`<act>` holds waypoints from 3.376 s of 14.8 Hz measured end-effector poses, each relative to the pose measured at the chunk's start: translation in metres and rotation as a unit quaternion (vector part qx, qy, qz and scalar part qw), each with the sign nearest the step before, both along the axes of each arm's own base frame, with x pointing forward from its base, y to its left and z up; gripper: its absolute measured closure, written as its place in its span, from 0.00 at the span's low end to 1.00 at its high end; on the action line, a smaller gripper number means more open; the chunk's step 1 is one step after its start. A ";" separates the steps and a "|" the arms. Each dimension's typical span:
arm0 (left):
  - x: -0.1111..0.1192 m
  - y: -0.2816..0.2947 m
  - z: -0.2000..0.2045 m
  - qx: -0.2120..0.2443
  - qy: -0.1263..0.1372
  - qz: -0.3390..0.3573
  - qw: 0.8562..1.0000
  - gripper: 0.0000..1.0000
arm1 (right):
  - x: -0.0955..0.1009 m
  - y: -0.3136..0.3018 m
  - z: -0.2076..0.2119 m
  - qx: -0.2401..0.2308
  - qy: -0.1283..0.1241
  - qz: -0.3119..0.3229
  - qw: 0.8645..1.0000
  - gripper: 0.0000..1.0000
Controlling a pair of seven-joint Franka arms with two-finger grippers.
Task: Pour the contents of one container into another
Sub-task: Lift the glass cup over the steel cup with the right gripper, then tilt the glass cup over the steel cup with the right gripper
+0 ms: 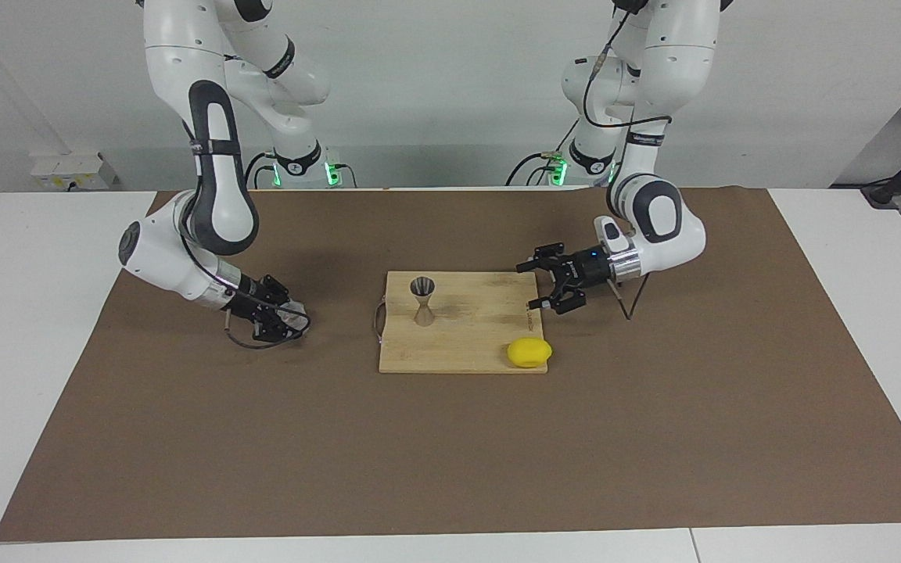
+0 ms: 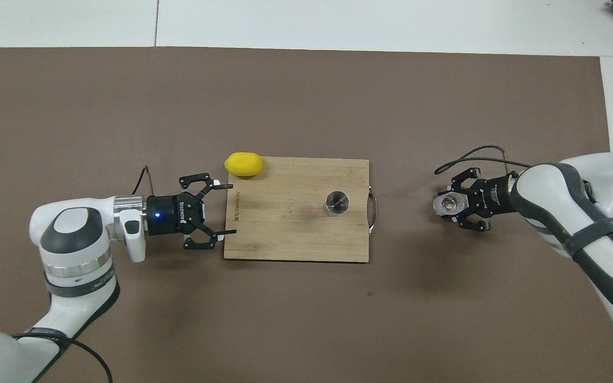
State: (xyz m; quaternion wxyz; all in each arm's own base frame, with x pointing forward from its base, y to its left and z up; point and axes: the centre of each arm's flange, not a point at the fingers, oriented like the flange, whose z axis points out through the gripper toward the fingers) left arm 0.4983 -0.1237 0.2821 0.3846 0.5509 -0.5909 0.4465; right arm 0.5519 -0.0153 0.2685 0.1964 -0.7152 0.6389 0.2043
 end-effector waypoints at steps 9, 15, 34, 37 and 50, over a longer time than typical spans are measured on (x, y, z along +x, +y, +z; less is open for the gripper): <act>0.025 0.227 0.099 0.209 -0.027 -0.098 0.973 0.00 | 0.015 0.011 0.015 -0.003 -0.025 -0.032 0.999 0.49; 0.053 0.268 0.178 0.329 -0.054 -0.119 0.935 0.00 | 0.022 0.009 0.021 -0.016 -0.044 -0.049 0.998 0.49; 0.062 0.169 0.355 0.441 0.332 0.378 0.743 0.00 | 0.026 0.137 0.161 -0.090 -0.051 -0.109 0.989 0.49; 0.062 0.152 0.355 0.441 0.372 0.453 0.680 0.00 | 0.017 0.198 0.176 -0.130 -0.058 -0.098 0.985 0.49; 0.055 0.129 0.356 0.378 0.455 0.563 0.578 0.00 | -0.012 0.296 0.161 -0.297 -0.104 0.019 0.949 0.49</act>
